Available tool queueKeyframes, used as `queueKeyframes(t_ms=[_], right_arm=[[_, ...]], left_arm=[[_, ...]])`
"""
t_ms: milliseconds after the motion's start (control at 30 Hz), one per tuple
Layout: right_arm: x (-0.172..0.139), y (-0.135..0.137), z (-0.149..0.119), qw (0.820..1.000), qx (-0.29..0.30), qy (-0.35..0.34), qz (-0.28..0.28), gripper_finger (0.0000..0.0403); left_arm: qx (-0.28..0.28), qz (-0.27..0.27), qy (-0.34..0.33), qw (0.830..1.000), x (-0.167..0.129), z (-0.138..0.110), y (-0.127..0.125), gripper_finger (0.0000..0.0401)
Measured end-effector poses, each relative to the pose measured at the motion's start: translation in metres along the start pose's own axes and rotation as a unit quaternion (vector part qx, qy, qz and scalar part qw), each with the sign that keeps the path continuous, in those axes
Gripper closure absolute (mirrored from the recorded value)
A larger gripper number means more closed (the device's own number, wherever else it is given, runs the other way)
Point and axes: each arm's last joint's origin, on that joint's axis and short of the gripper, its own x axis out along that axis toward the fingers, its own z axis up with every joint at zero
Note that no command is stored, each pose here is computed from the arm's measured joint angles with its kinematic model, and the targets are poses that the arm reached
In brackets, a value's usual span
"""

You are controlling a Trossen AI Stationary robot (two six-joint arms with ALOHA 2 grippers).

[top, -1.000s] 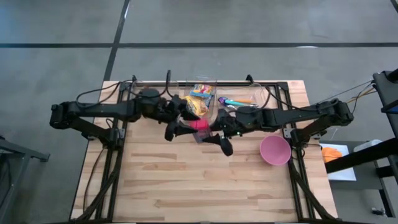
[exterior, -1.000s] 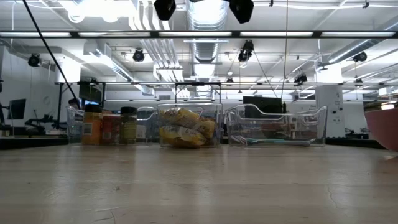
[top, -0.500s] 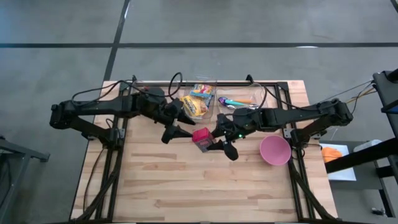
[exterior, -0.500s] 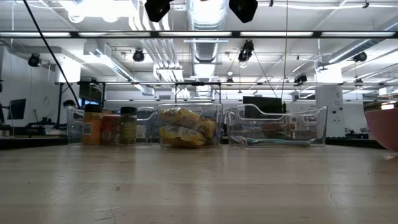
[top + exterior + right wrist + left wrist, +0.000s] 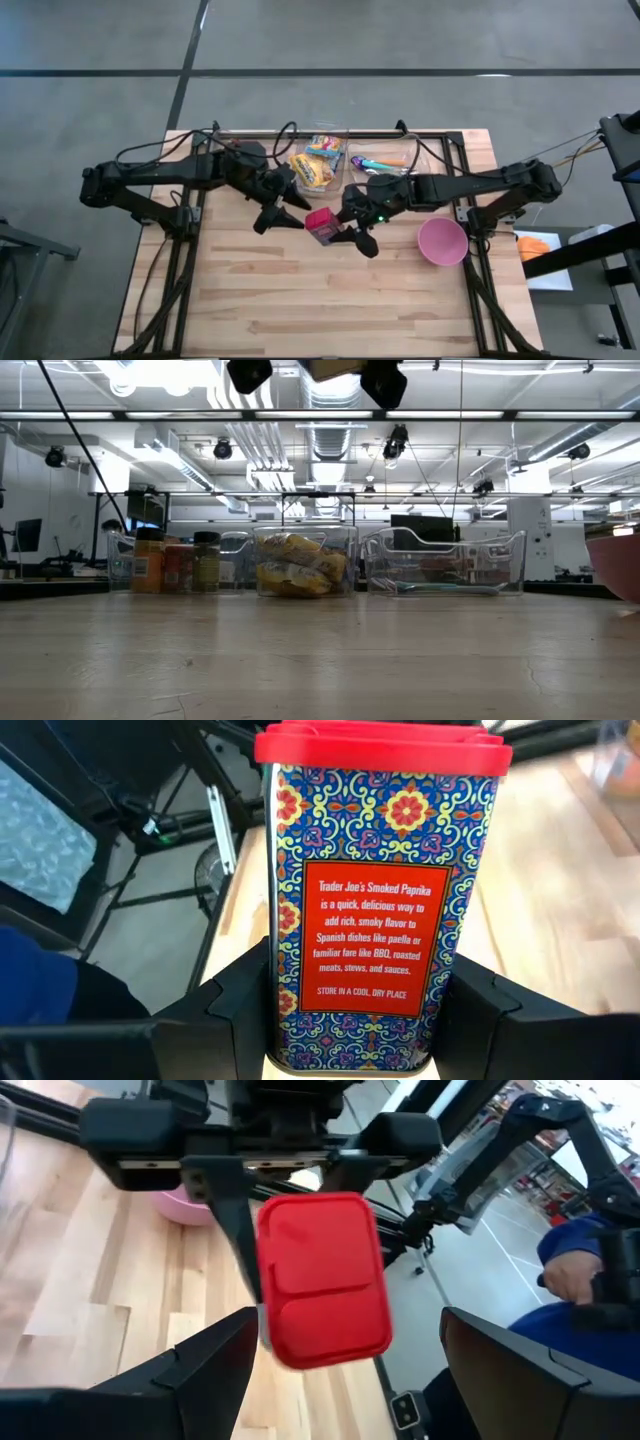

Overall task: Pick & Place Food Item
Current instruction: Put the red seasoning can into the left transparent bin

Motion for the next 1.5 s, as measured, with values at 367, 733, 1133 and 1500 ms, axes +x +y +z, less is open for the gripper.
queueKeyframes(t_ms=[367, 733, 1133, 1500], right_arm=[[0.026, -0.006, -0.004, 0.999, 0.015, 0.034, 0.017, 0.0213], [0.041, -0.008, 0.011, 0.998, 0.009, 0.066, 0.005, 0.0213], [0.042, -0.008, 0.025, 0.999, 0.008, 0.052, 0.003, 0.0213], [0.042, -0.009, 0.028, 0.998, 0.019, 0.054, 0.006, 0.0213]], left_arm=[[-0.004, 0.026, 0.033, 0.999, 0.0, -0.008, 0.004, 0.0081], [-0.006, 0.035, 0.057, 0.998, 0.001, -0.013, 0.003, 0.0081], [-0.021, 0.025, 0.099, 0.995, 0.005, -0.022, 0.001, 0.0081], [-0.026, 0.026, 0.108, 0.993, 0.018, -0.023, 0.008, 0.0081]])
